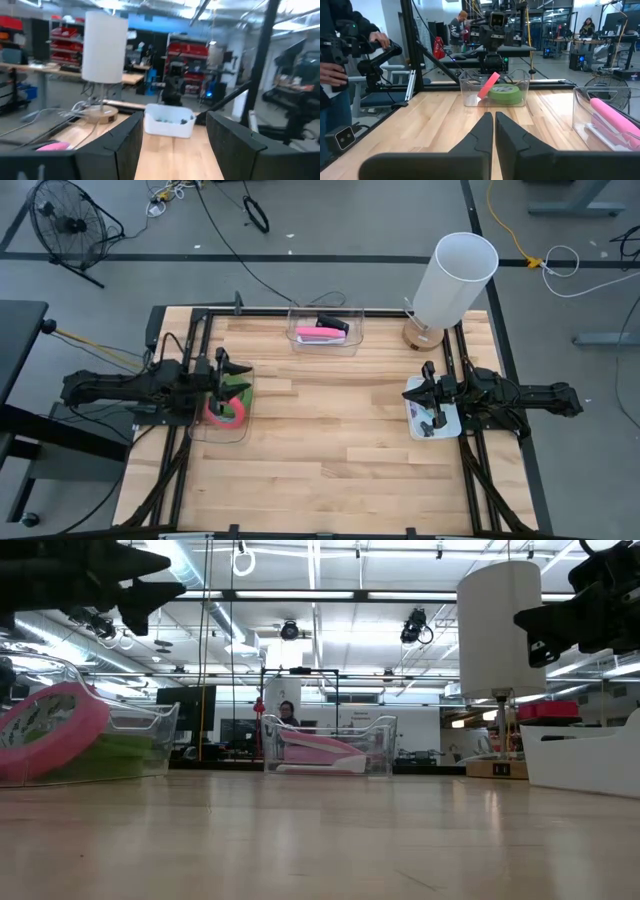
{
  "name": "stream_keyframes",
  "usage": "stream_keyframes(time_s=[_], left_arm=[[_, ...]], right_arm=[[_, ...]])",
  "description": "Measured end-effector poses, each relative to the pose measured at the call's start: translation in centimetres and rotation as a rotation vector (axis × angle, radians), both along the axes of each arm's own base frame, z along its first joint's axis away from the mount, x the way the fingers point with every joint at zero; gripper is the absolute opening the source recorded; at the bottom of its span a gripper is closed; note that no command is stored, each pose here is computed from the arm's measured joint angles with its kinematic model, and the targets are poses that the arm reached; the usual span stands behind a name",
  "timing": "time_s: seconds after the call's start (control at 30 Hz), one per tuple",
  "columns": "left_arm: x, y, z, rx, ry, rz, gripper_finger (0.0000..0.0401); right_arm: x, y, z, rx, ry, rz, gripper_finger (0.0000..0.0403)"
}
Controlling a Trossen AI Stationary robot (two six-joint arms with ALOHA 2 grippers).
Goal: Pick and place Stapler, Stapler remover, tape
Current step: Return to Home Position
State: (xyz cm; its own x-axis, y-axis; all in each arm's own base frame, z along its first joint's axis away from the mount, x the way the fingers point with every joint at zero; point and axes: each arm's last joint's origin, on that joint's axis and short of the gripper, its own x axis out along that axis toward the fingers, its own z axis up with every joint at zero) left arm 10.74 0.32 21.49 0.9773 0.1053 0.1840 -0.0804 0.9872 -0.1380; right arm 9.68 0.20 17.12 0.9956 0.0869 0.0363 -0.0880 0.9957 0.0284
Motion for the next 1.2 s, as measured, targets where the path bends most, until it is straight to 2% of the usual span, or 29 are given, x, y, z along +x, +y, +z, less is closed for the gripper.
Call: stream_keyframes(time_s=[0.33, 0.57, 0.87, 1.1, 1.2], left_arm=[[-1.3, -0.1, -1.6, -0.016, -0.135, -0.035, 0.0220], [-1.6, -0.1, -1.7, 0.006, -0.150, -0.028, 0.0220], [-1.2, -0.1, -2.9, 0.004, -0.025, -0.022, 0.0220], [-1.0, -0.1, -4.5, 0.005, 0.138, -0.021, 0.0220], [-1.0, -0.1, -4.5, 0.020, 0.147, -0.020, 0.0220]], right_arm=[[0.0, 0.0, 0.0, -0.001, 0.000, 0.000, 0.0023], [0.0, 0.0, 0.0, 0.000, 0.000, 0.000, 0.0023], [0.0, 0.0, 0.0, 0.000, 0.000, 0.000, 0.0023], [0.0, 0.0, 0.0, 0.001, 0.000, 0.001, 0.0023], [0.0, 0.0, 0.0, 0.001, 0.000, 0.001, 0.0023]])
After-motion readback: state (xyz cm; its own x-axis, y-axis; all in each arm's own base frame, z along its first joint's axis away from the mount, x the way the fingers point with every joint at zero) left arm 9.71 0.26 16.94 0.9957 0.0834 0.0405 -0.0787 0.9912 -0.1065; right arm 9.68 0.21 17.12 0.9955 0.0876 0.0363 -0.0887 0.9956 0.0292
